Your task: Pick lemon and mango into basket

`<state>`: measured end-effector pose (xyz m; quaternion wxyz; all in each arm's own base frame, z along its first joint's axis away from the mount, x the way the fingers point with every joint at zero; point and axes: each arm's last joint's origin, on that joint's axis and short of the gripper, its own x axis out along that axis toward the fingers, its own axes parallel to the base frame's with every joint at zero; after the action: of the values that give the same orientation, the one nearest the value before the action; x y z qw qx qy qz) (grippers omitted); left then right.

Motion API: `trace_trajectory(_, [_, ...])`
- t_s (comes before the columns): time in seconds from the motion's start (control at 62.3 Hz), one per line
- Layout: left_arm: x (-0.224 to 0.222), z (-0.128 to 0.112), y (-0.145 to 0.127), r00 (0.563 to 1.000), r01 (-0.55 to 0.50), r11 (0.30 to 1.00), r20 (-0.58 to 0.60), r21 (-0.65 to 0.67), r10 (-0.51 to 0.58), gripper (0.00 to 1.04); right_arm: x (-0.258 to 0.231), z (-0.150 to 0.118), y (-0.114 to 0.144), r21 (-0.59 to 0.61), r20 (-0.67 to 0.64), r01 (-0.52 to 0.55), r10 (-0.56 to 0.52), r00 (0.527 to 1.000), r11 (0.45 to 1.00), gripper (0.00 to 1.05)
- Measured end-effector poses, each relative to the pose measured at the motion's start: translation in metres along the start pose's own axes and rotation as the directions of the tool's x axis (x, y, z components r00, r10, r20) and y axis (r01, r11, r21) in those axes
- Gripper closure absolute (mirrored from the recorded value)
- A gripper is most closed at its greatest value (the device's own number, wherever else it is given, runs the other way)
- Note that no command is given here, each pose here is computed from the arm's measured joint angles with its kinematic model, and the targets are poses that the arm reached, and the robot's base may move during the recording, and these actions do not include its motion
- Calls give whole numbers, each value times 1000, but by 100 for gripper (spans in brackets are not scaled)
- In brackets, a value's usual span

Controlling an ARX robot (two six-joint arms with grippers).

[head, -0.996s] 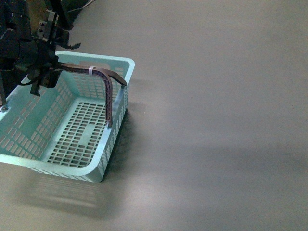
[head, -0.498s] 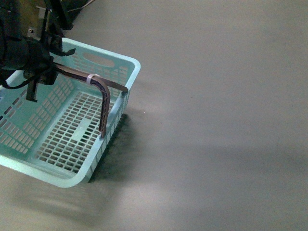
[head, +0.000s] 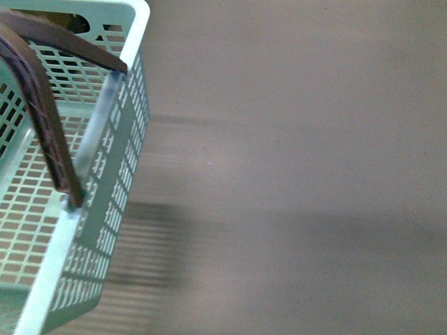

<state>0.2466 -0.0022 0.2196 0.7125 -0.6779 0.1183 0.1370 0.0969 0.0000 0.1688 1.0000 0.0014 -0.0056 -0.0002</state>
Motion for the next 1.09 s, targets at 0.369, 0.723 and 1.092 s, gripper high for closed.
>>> trace_trajectory(0.369, [-69,1,-39,988,152,988,28,-4,-151,99,0,0,0,0,0,0,0,1000,1000,9])
trace_trajectory(0.723, [-70,1,-40,988,153,988,24,-4,-153,99,0,0,0,0,0,0,0,1000,1000,9])
trace_trajectory(1.092, [-69,1,-39,989,145,989,24,-2,-145,99,0,0,0,0,0,-1,1,1000,1000,9])
